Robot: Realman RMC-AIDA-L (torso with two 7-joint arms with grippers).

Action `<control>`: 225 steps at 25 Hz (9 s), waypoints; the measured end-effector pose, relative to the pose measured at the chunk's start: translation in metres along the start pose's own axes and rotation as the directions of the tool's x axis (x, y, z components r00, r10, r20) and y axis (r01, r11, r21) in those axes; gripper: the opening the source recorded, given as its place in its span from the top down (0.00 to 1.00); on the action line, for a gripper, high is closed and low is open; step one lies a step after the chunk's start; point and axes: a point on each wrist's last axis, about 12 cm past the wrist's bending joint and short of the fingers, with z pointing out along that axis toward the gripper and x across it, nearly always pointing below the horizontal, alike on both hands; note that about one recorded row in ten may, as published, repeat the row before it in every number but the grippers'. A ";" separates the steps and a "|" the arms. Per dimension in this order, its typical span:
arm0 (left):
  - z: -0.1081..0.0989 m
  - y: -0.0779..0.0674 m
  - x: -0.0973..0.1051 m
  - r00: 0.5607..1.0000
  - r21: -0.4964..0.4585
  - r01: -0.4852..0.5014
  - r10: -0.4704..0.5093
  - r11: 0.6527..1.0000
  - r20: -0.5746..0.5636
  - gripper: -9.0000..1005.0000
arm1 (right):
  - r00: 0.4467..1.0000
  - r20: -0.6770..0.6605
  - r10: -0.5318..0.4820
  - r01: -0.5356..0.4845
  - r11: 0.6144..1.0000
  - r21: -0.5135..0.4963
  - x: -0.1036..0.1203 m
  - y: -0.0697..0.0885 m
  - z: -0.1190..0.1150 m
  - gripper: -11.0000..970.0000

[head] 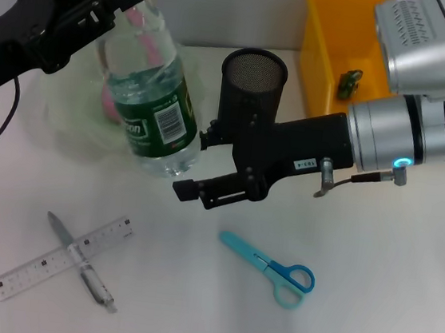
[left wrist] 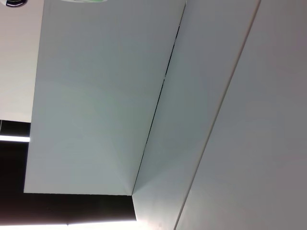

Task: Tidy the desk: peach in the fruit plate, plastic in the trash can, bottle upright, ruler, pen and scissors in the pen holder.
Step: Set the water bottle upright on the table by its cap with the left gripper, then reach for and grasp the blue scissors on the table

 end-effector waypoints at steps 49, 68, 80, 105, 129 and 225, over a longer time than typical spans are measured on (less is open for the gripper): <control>-0.074 0.000 0.034 0.937 -0.317 -0.325 0.256 0.891 -0.239 0.55 | 0.998 0.015 0.056 -0.057 0.993 0.104 0.054 0.013 -0.022 0.20; -0.082 0.005 0.047 0.905 -0.378 -0.397 0.289 0.837 -0.312 0.55 | 0.998 0.010 0.069 -0.069 0.993 0.100 0.058 0.014 -0.021 0.20; -0.084 0.008 0.050 0.905 -0.411 -0.393 0.268 0.823 -0.329 0.54 | 0.998 0.001 0.071 -0.070 0.991 0.115 0.060 0.013 -0.021 0.20; -0.084 0.013 0.054 0.899 -0.427 -0.400 0.256 0.811 -0.356 0.54 | 0.998 -0.002 0.066 -0.065 0.991 0.116 0.059 0.012 -0.020 0.20; -0.083 0.013 0.057 0.902 -0.434 -0.391 0.243 0.812 -0.357 0.54 | 0.997 -0.003 0.074 -0.073 0.990 0.121 0.060 0.011 -0.019 0.20; -0.058 -0.012 0.047 0.722 0.047 -0.178 0.162 0.983 -0.672 0.14 | 0.620 -0.622 0.477 -0.211 0.866 0.453 -0.062 0.000 0.002 0.20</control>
